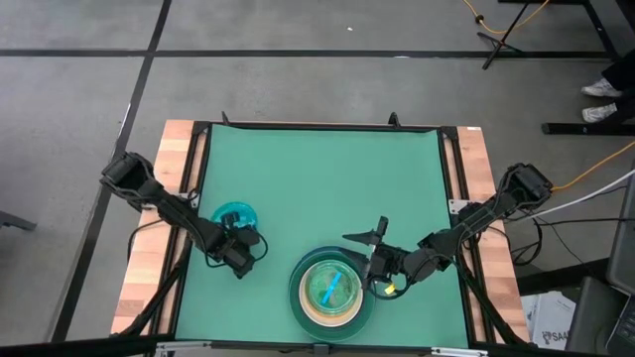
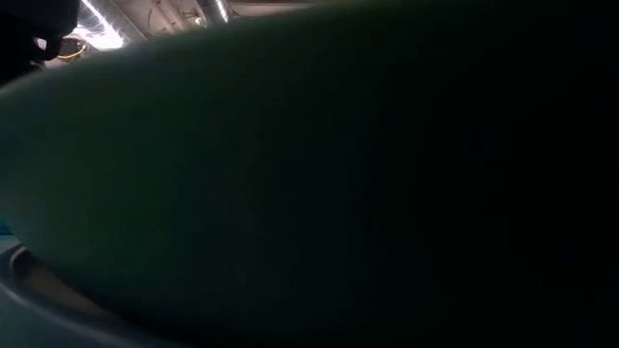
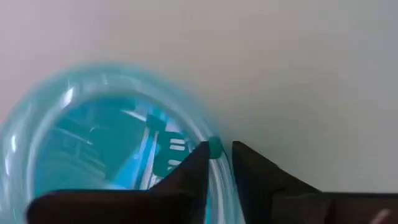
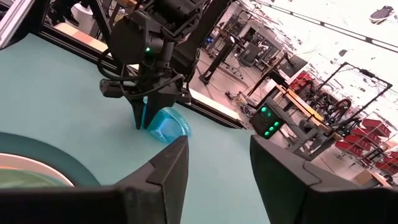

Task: Stack plastic plates
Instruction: Stack the blue plate on top of the orange plate

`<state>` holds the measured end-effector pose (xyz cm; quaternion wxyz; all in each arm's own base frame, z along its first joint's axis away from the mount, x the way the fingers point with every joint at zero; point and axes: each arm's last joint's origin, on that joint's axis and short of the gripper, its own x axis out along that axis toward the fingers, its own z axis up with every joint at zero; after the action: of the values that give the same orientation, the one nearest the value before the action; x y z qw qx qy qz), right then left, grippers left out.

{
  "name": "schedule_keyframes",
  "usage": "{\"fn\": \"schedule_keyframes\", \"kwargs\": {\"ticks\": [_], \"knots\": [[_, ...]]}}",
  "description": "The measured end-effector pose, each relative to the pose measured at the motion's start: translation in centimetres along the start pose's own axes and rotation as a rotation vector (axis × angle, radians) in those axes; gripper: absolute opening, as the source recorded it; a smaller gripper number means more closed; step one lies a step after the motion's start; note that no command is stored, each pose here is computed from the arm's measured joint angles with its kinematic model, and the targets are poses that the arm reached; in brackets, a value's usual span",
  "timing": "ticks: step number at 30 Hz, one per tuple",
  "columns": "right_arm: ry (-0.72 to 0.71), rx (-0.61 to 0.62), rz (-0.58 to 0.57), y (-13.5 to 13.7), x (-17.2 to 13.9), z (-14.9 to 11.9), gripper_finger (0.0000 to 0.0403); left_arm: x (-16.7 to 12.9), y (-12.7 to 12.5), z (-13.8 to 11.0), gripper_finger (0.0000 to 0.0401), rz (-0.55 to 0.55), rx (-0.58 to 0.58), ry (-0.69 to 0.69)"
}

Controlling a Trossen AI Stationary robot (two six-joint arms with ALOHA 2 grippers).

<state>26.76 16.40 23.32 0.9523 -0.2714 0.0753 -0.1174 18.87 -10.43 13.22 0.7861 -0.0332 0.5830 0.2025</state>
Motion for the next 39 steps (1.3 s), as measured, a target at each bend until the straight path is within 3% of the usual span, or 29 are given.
{"fn": "schedule_keyframes", "kwargs": {"ticks": [6, 13, 21, 26, 31, 39], "knots": [[0.003, -0.003, 0.002, 0.0, 0.0, 0.0, 0.0169, 0.0, 0.1, 0.1, 0.0005, 0.024, 0.030, -0.015], [0.003, -0.003, 0.002, 0.0, 0.0, 0.0, 0.0169, -1.9, -0.7, 1.5, 0.0002, 0.024, 0.054, -0.036], [0.004, -0.010, -0.001, 0.0, 0.0, 0.0, 0.0169, -6.4, -3.3, 4.8, 0.0001, -0.048, 0.216, -0.253], [0.078, -0.077, -0.075, 0.3, -0.5, -0.4, 0.0169, -8.6, -4.8, 6.4, 0.0001, -0.121, 0.288, -0.409], [0.123, -0.157, -0.187, 0.7, -1.9, 0.0, 0.0169, -8.9, -6.6, 7.4, 0.0001, -0.174, 0.348, -0.482], [0.101, -0.208, -0.227, 1.0, -3.2, 1.2, 0.0169, -9.0, -11.0, 10.1, 0.0001, -0.159, 0.500, -0.523]]}}
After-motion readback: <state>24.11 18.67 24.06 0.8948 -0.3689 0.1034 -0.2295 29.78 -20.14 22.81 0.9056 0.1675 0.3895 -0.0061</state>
